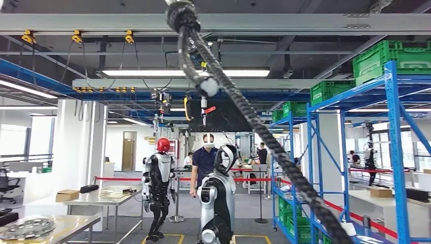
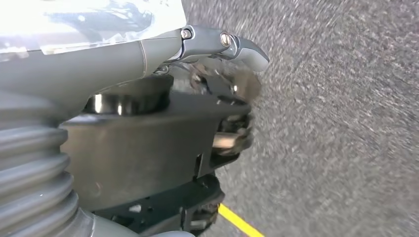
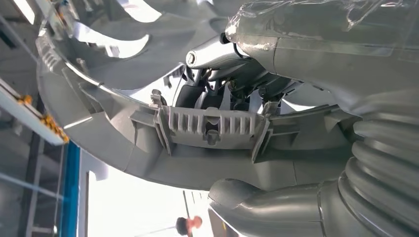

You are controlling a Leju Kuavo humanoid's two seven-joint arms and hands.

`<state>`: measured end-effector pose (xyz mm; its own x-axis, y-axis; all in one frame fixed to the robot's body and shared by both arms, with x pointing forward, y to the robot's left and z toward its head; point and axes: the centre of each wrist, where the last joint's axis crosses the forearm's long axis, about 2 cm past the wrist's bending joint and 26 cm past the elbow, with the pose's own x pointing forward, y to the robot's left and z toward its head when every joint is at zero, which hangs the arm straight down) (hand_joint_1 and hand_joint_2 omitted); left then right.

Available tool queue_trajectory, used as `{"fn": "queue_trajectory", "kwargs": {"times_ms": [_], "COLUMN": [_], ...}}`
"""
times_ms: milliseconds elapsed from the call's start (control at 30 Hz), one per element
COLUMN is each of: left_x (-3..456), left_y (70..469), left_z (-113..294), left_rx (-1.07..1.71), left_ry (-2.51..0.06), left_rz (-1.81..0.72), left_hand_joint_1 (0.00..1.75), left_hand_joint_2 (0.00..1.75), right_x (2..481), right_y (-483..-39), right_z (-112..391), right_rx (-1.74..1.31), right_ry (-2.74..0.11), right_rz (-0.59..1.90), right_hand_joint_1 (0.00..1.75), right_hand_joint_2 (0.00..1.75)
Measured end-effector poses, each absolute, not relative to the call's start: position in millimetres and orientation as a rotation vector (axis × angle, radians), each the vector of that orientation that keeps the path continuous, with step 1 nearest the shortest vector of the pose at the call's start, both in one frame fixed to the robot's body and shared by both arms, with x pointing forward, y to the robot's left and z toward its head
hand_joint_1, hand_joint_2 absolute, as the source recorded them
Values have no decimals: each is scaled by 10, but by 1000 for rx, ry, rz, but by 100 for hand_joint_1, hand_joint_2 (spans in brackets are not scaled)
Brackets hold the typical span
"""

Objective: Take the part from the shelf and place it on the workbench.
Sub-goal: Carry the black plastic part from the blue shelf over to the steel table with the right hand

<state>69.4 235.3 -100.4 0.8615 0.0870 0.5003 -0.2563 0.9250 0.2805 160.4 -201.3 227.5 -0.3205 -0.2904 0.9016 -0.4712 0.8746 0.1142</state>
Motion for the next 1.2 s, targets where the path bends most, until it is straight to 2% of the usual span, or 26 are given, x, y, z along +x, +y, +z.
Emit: {"fn": "queue_trajectory", "kwargs": {"times_ms": [1200], "left_x": [659], "left_y": [2345], "left_z": [-1010], "left_rx": [330], "left_ry": [-469], "left_rz": [217], "left_hand_joint_1": [0], "left_hand_joint_2": [175], "right_x": [1625], "right_y": [-1989], "right_z": [2292], "right_rx": [595], "right_ry": [-1922], "right_rz": [217], "right_hand_joint_1": [175], "right_hand_joint_2": [175]}}
